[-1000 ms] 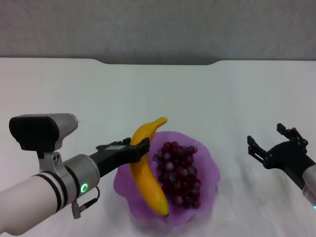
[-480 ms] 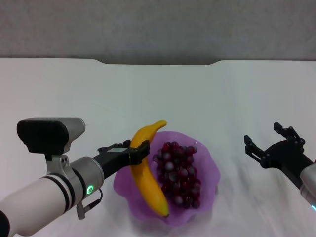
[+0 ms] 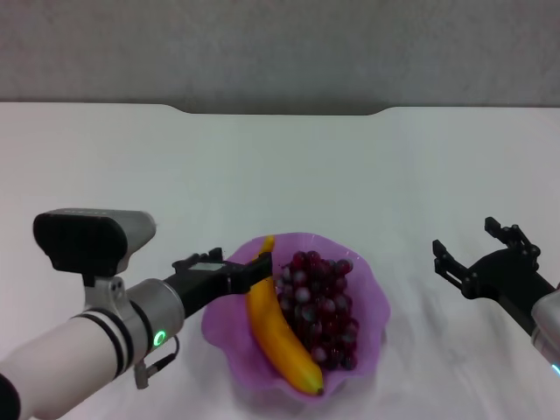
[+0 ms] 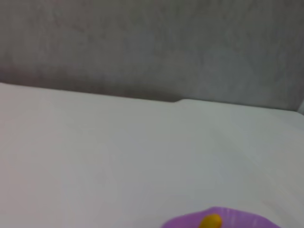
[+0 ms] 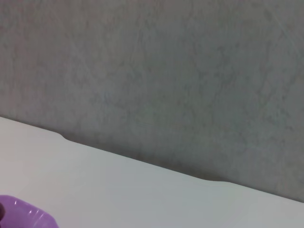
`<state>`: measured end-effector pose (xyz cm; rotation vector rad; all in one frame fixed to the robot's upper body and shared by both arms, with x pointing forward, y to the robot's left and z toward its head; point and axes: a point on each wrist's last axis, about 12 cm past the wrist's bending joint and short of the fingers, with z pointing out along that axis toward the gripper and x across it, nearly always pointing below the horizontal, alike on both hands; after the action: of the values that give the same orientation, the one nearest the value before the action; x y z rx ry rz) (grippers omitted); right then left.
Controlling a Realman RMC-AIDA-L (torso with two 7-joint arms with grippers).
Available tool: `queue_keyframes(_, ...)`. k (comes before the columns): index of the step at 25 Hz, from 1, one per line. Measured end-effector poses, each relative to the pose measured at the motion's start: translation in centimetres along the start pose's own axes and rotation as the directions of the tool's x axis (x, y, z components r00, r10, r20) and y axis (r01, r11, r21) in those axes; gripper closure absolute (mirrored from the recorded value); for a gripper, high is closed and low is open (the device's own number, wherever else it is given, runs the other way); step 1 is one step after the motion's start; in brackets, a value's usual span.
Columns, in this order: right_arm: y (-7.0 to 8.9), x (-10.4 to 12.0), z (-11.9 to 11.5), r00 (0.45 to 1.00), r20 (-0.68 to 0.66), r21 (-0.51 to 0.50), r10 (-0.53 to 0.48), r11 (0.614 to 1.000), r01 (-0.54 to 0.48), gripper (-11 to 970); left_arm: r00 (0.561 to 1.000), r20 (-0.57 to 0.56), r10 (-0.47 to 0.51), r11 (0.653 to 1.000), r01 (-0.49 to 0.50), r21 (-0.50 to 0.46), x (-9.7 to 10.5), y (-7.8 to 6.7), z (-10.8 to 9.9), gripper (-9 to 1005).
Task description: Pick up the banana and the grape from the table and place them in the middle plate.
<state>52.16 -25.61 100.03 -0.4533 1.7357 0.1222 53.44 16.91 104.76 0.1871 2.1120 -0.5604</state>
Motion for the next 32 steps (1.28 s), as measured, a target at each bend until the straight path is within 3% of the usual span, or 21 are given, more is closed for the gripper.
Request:
queue_keyframes(2,0.0,0.1,-0.1,1.000,-0.001,0.001,0.000,1.000,0.000,76,1.000,0.023,0.016,1.000,-0.016,-0.019,-0.1,0.3,-0.4,346)
queue_keyframes(5,0.0,0.1,-0.1,1.000,-0.002,0.002,0.000,1.000,0.000,76,0.995,0.094,0.039,0.995,-0.030,-0.094,-0.3,1.4,-1.9,116)
queue_keyframes(10,-0.1,0.2,-0.2,1.000,-0.004,0.006,0.002,1.000,-0.002,76,0.979,0.190,0.080,0.957,-0.021,-0.290,-0.4,4.7,-4.4,114)
queue_keyframes(13,-0.1,0.1,-0.1,1.000,-0.004,0.006,0.001,1.000,-0.001,76,0.973,0.209,0.096,0.911,-0.002,-0.413,0.2,7.2,-5.6,113)
queue_keyframes(16,-0.2,0.1,0.0,1.000,-0.003,0.006,0.001,1.000,-0.001,76,0.969,0.206,0.139,0.839,-0.004,-0.544,1.6,9.7,-6.3,113)
queue_keyframes(18,-0.2,0.0,0.0,1.000,-0.003,0.007,0.001,1.000,-0.001,76,0.956,0.224,0.190,0.799,-0.018,-0.601,2.8,10.5,-6.6,113)
queue_keyframes(20,-0.2,0.1,0.0,1.000,-0.003,0.010,0.003,1.000,-0.003,76,0.936,0.250,0.246,0.788,-0.043,-0.614,4.4,10.9,-6.8,113)
queue_keyframes(23,-0.3,0.2,-0.1,1.000,-0.005,0.015,0.005,1.000,-0.005,76,0.892,0.338,0.301,0.813,-0.054,-0.580,6.0,11.4,-7.6,113)
queue_keyframes(26,-0.4,0.2,-0.1,1.000,-0.005,0.017,0.006,1.000,-0.006,76,0.866,0.407,0.290,0.845,-0.032,-0.534,6.5,12.1,-8.3,113)
queue_keyframes(32,-0.4,0.6,-0.5,1.000,-0.020,0.024,0.008,1.000,-0.008,76,0.870,0.395,0.296,0.864,-0.068,-0.498,7.2,13.0,-8.9,113)
